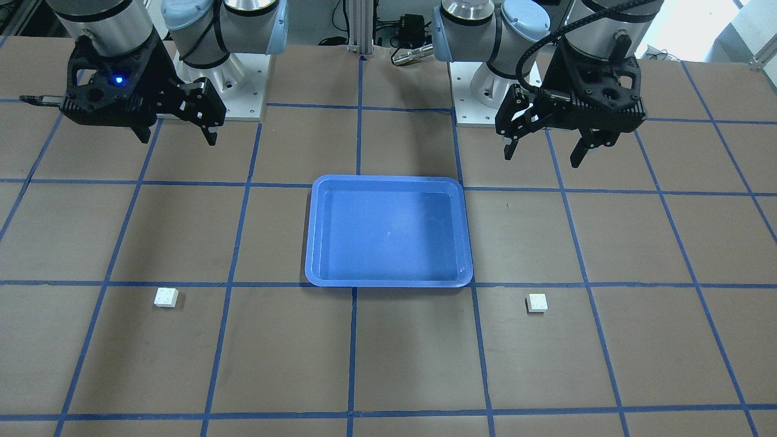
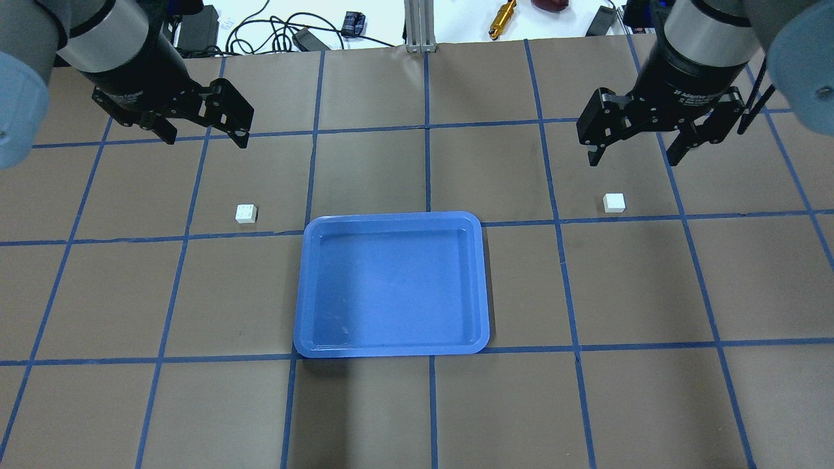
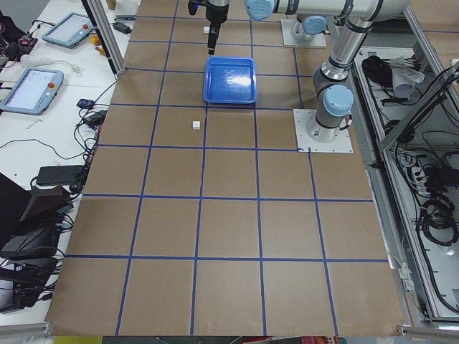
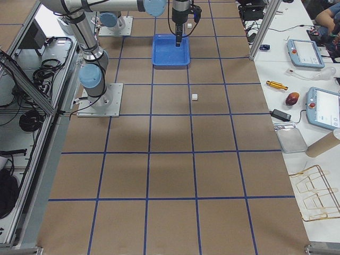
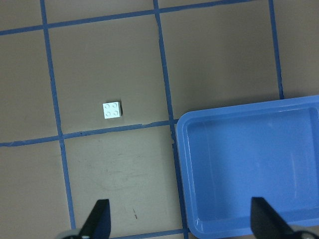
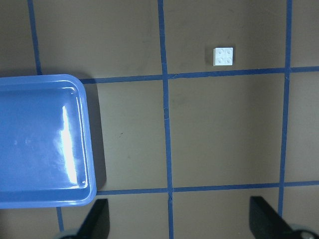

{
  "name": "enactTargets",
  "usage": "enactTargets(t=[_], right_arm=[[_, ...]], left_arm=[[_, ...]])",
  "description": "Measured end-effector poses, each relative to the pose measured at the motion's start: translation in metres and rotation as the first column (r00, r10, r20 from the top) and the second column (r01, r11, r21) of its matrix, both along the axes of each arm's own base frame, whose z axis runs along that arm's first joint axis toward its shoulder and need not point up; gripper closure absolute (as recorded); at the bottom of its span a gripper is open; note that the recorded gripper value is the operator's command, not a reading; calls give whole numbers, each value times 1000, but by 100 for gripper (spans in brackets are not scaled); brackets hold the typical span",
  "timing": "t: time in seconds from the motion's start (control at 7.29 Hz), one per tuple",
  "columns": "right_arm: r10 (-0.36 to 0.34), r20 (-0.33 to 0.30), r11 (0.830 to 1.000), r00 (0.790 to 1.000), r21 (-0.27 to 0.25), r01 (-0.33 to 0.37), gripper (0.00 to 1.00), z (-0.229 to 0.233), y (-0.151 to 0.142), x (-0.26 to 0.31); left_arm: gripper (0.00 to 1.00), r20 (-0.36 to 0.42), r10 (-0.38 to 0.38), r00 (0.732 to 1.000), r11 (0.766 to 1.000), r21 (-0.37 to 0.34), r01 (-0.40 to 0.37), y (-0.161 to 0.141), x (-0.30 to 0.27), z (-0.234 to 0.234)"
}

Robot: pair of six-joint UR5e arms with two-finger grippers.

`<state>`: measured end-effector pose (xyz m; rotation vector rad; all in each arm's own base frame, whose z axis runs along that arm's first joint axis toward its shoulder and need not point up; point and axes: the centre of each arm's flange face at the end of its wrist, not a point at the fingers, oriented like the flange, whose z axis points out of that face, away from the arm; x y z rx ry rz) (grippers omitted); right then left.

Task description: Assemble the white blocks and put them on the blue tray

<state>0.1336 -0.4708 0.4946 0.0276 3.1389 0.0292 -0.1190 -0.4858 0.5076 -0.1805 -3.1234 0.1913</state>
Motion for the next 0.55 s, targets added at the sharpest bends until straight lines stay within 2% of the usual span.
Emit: enactTargets(t=[0.55], right_arm=[[9, -7, 1000, 1000, 4, -9, 0, -5, -1, 5]], left_arm=[[0, -3, 53, 999, 999, -7, -53, -3, 2, -3]])
